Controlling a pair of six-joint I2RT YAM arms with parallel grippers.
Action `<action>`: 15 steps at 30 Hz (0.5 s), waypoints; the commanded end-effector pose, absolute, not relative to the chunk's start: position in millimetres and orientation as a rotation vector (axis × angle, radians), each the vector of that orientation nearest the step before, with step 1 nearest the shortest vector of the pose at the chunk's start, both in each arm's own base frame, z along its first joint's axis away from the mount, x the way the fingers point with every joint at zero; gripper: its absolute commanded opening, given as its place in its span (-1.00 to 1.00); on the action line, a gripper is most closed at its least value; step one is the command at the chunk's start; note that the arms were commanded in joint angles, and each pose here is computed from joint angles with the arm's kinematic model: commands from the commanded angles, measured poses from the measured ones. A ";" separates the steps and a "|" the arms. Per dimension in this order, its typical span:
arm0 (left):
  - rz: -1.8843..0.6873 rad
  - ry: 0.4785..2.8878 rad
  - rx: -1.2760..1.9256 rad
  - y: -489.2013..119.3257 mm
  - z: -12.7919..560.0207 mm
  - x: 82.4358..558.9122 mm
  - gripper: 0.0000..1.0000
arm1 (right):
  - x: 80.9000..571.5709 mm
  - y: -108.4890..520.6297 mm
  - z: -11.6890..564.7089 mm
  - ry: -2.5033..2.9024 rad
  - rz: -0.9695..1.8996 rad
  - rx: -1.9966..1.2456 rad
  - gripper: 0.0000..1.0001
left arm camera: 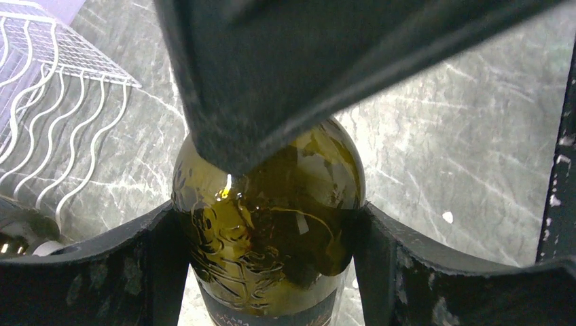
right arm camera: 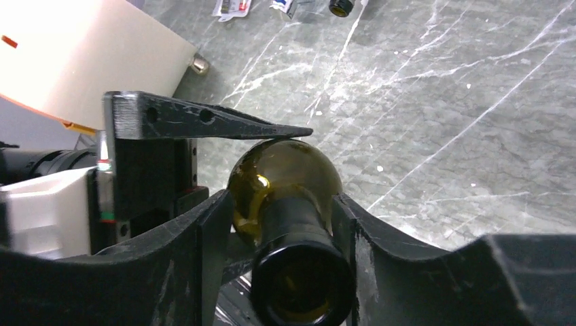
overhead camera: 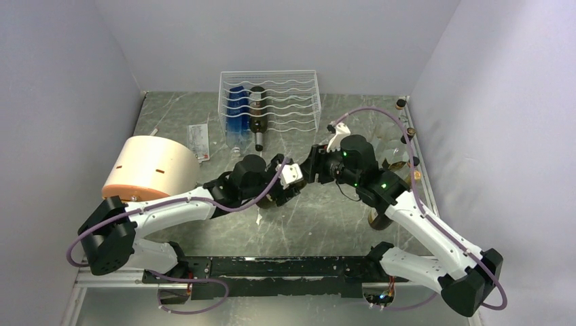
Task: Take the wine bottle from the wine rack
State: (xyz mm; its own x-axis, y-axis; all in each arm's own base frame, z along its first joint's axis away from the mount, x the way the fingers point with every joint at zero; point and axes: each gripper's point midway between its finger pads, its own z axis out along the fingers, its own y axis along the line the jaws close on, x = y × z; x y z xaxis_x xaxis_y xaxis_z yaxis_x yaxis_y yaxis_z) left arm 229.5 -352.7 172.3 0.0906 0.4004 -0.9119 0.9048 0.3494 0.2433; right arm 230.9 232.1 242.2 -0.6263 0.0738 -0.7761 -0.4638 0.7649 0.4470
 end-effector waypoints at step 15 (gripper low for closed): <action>-0.596 1.419 0.860 -346.5 272.3 261.1 0.98 | 306.0 194.7 274.8 1.957 0.458 0.022 -1.00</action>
